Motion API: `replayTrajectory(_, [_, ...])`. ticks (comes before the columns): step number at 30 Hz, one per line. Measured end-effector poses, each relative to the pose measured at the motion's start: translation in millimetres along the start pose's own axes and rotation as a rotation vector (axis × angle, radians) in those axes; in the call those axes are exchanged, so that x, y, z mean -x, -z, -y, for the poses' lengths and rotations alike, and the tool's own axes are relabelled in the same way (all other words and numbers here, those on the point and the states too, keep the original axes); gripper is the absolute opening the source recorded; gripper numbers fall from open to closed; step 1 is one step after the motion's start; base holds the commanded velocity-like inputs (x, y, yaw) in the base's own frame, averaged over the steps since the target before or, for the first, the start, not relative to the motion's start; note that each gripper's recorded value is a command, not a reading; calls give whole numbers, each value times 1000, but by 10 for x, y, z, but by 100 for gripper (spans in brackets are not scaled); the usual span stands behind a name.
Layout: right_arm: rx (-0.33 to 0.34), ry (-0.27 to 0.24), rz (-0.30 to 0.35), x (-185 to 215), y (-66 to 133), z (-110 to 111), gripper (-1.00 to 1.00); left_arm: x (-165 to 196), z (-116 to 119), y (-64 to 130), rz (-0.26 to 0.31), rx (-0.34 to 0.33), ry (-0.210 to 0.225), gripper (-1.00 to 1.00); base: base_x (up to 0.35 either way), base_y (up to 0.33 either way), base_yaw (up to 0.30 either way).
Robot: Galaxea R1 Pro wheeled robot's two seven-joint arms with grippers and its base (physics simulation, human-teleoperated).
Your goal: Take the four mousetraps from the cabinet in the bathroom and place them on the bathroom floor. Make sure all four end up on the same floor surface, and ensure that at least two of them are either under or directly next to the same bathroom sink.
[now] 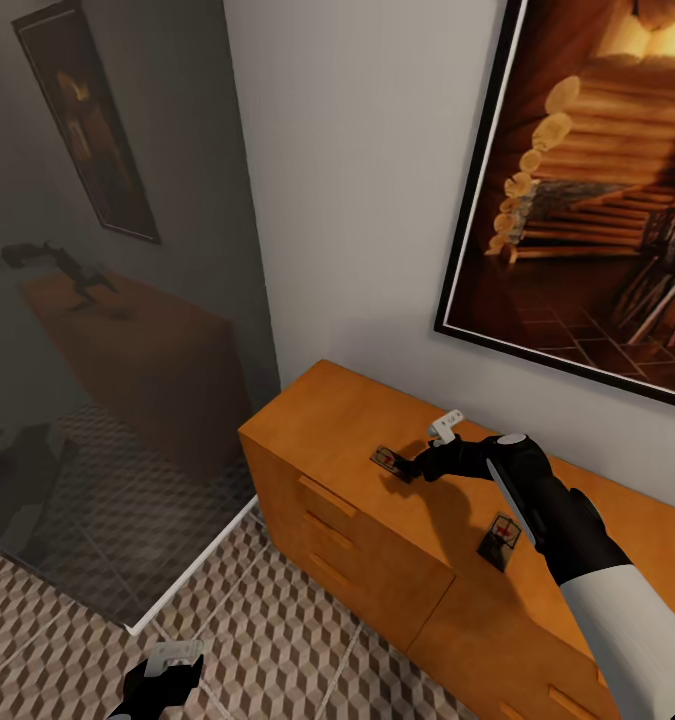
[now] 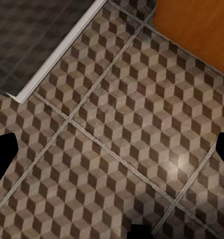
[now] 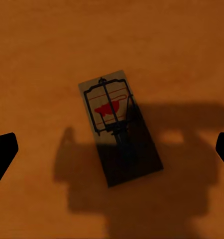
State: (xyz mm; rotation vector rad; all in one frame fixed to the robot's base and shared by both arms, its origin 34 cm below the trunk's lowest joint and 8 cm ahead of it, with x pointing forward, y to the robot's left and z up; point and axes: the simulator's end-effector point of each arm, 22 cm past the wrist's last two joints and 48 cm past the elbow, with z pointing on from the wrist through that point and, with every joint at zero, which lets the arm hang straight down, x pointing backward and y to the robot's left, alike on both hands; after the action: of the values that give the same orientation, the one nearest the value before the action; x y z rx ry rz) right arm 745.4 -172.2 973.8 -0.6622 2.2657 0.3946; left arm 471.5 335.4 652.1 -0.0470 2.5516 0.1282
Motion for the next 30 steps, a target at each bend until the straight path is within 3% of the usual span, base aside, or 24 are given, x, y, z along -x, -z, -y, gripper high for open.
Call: replayTrajectory(30, [-41,33,-26,-57,5,95,100,-1,0,0,0,0,0,100,0,0,0])
